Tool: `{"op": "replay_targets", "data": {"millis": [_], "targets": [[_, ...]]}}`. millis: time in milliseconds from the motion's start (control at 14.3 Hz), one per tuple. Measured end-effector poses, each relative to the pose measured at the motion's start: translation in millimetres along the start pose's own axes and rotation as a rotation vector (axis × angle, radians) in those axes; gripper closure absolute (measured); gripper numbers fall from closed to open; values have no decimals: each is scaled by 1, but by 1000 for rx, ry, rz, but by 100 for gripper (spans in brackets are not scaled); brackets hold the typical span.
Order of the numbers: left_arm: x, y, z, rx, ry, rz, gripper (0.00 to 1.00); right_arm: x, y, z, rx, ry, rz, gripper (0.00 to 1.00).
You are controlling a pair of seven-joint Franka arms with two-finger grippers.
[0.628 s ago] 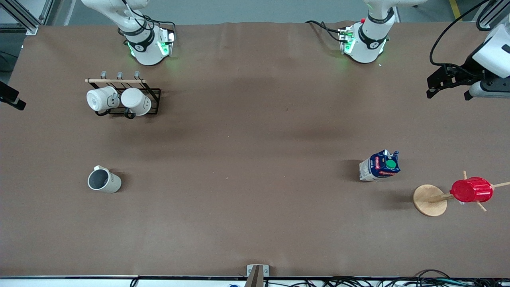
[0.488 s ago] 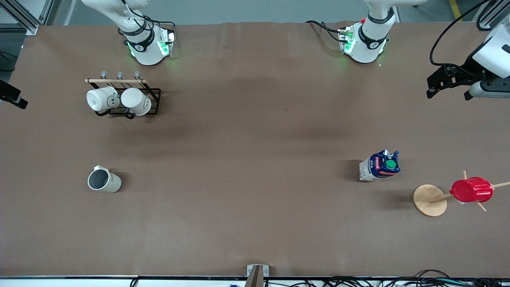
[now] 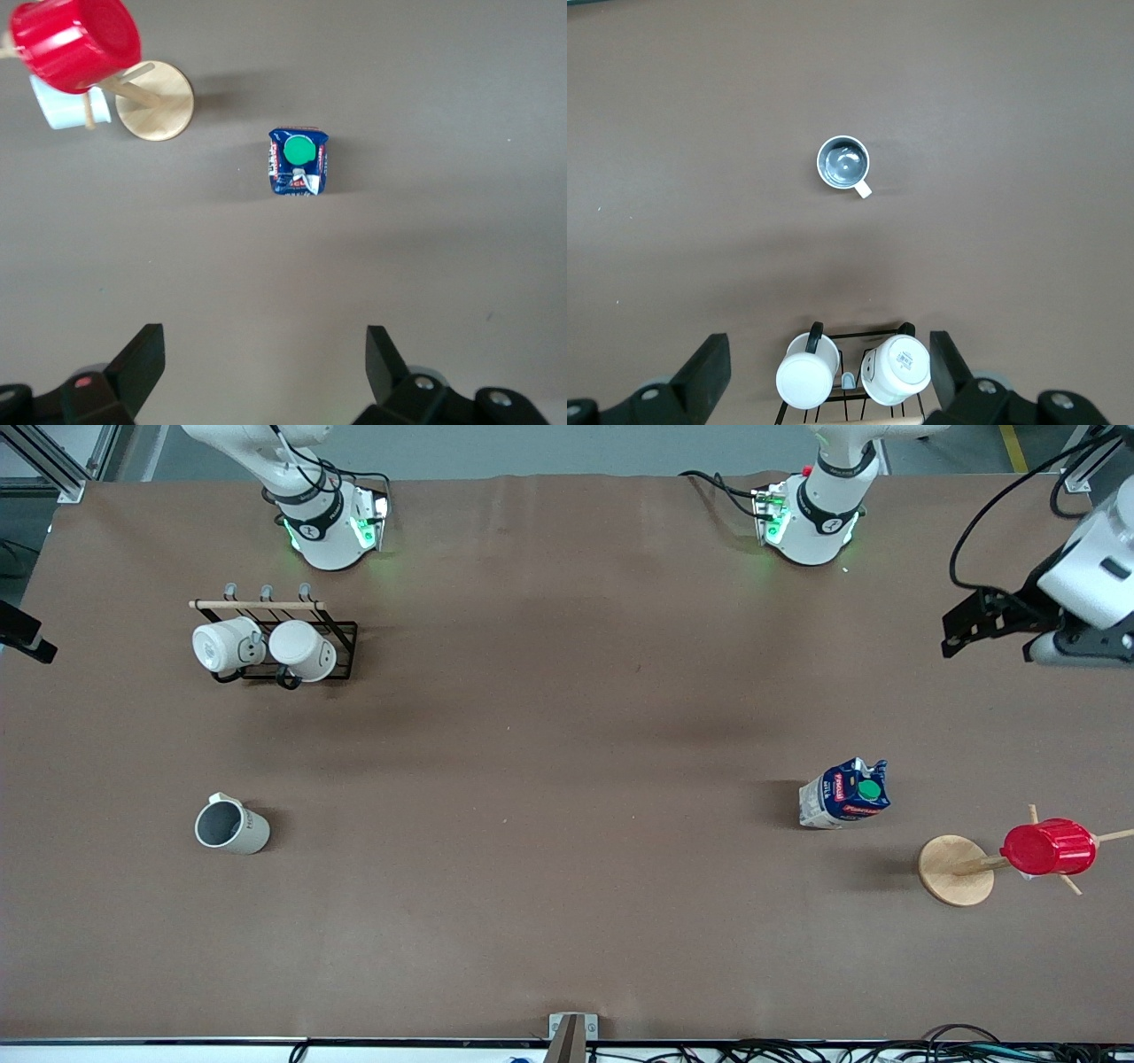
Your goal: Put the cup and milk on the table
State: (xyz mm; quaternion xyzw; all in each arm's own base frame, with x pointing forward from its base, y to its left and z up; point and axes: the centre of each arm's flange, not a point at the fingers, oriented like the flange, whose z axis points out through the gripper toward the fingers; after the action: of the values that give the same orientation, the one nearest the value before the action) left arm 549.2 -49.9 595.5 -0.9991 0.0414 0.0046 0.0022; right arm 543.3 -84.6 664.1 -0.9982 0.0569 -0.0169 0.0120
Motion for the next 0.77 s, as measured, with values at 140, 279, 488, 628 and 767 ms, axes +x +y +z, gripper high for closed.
{"op": "replay_targets", "data": {"millis": [140,279,488,628,767], "targets": [[21,-8,37,-5,-11,-13,0,0,0,0,0,-1,1,0],[41,-15,73,-11,-16,-22,0,0,1,2,0,-6,3,0],[66,-13,127,-19,-28,-77,0,5,5,14,-2,-9,9,0],[79,0,160,-24,-42,-111,0,25,5,40,-8,5,-12,0],[87,11,186,-28,-48,-116,0,55,4,84,-18,16,-48,0]]}}
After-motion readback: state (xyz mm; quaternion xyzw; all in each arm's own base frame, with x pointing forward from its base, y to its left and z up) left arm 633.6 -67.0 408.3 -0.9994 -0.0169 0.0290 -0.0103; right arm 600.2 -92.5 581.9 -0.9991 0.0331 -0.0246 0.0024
